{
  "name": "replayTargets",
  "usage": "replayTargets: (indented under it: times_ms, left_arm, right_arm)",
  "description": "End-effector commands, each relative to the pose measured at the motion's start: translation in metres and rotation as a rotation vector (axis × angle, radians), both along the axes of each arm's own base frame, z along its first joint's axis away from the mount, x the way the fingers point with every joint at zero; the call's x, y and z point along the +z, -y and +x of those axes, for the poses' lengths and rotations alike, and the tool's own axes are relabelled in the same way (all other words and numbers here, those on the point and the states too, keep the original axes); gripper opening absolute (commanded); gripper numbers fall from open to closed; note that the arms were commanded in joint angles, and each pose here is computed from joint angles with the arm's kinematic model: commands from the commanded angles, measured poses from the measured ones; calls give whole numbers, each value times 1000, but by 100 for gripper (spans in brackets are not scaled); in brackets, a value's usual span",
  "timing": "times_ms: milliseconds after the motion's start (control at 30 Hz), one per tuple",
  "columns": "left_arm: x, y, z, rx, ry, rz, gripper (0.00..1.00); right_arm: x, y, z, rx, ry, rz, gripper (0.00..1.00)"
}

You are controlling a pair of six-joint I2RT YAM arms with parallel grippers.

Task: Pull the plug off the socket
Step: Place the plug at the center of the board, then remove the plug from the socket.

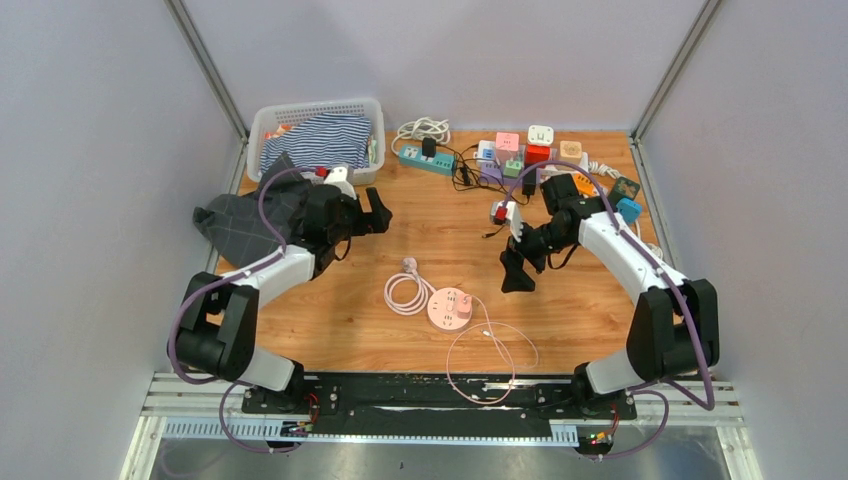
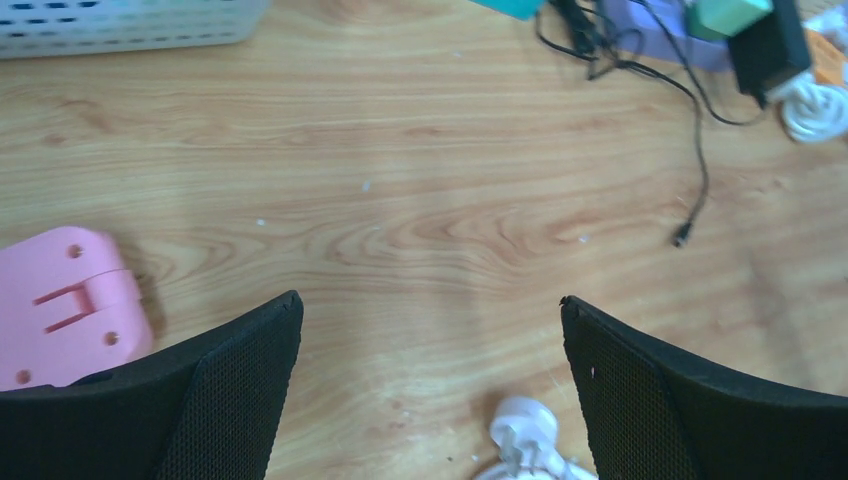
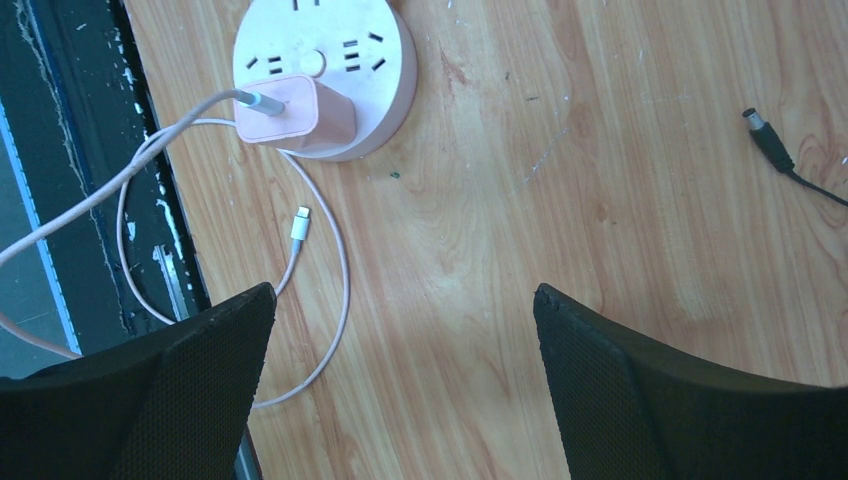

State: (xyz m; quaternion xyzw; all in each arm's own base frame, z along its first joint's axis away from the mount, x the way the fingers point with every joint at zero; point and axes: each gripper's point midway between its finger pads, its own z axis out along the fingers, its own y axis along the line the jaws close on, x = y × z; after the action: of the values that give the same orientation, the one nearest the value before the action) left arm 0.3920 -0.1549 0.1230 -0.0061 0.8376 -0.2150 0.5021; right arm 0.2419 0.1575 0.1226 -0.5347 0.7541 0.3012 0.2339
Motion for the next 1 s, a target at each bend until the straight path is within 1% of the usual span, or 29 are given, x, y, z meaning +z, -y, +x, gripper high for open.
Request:
replayTargets:
  times_ms: [0, 167, 367, 533, 633, 767, 867, 967]
  left_arm:
    - [26, 32, -28, -219, 75, -44, 100]
    - [40, 48, -59, -298, 124, -91, 100]
    - [61, 59, -108, -410, 234, -127, 100]
    - [73, 66, -139, -461, 287, -175, 100]
    - [71, 70, -156, -478, 285, -205, 100]
    - [61, 79, -172, -480, 263, -220, 100]
    - [47, 89, -180, -458, 231, -196, 100]
    - [30, 101, -187, -429, 202, -140, 100]
  right_arm:
    - [29, -5, -6, 27, 50, 73, 100]
    - [46, -10, -13, 42, 91, 124, 100]
    - [66, -15, -21, 56, 140, 180, 100]
    - [74, -19, -25, 28, 132, 226, 100]
    - [81, -24, -31, 16, 97, 265, 100]
    - [87, -25, -35, 0, 95, 283, 100]
    - [88, -25, -39, -7, 93, 299, 100]
    - [86, -26, -45, -21, 67, 309, 100]
